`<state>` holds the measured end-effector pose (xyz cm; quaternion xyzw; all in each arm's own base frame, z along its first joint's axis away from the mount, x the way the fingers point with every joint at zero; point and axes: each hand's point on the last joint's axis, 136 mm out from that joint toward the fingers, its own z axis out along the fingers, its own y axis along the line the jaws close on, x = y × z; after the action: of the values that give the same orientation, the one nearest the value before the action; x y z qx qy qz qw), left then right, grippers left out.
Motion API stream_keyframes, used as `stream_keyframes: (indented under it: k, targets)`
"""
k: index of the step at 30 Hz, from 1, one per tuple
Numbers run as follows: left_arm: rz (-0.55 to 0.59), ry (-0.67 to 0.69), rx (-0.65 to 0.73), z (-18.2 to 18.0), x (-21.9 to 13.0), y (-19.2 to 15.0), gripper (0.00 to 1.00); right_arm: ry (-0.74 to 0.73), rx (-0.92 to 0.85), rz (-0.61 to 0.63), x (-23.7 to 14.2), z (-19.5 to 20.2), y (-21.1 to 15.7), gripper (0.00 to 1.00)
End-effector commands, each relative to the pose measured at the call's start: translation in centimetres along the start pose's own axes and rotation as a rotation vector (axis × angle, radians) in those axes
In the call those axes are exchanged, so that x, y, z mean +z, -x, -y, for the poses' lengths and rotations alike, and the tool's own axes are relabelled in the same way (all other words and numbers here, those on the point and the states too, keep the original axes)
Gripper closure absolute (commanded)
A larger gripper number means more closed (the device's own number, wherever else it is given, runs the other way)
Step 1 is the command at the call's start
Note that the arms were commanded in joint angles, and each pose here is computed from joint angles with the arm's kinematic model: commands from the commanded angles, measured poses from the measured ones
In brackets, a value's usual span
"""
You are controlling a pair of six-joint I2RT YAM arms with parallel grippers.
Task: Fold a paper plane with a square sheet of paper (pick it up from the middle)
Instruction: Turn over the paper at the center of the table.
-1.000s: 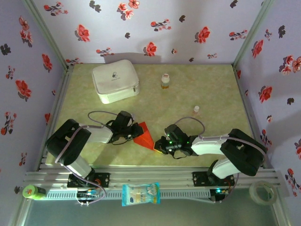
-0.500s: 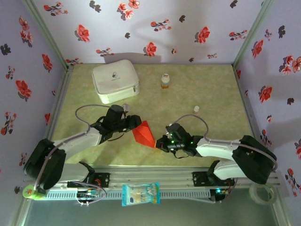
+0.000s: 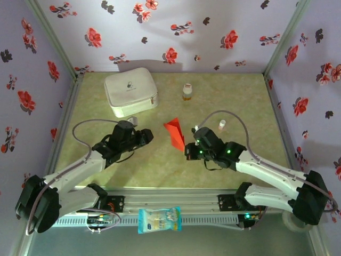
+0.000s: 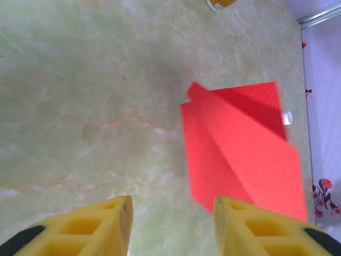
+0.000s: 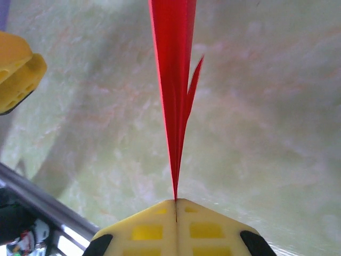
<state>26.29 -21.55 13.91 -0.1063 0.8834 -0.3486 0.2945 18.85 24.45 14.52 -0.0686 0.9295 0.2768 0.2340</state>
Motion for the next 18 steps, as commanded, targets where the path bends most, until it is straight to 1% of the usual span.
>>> stream_keyframes:
  k: [1,6,13,15,18]
  targets:
    - [0.042,0.046,0.012,-1.2,-0.7,0.6,0.55,-0.263,-0.151,-0.027,-2.3,4.1,0.2,0.98]
    - [0.095,0.07,0.01,-1.6,-2.0,1.4,0.53,-0.506,-0.253,-0.029,-4.5,6.4,2.1,0.98]
    - [0.151,0.119,0.003,-3.0,-3.5,2.0,0.51,-0.82,-0.437,-0.024,-5.3,7.7,4.5,0.99]
    - [0.165,0.13,-0.01,-3.4,-3.9,2.1,0.5,-0.869,-0.506,-0.013,-4.5,7.3,4.9,0.99]
    - [0.188,0.146,-0.027,-4.1,-4.5,2.2,0.5,-0.861,-0.598,-0.031,-2.3,5.9,4.3,0.99]
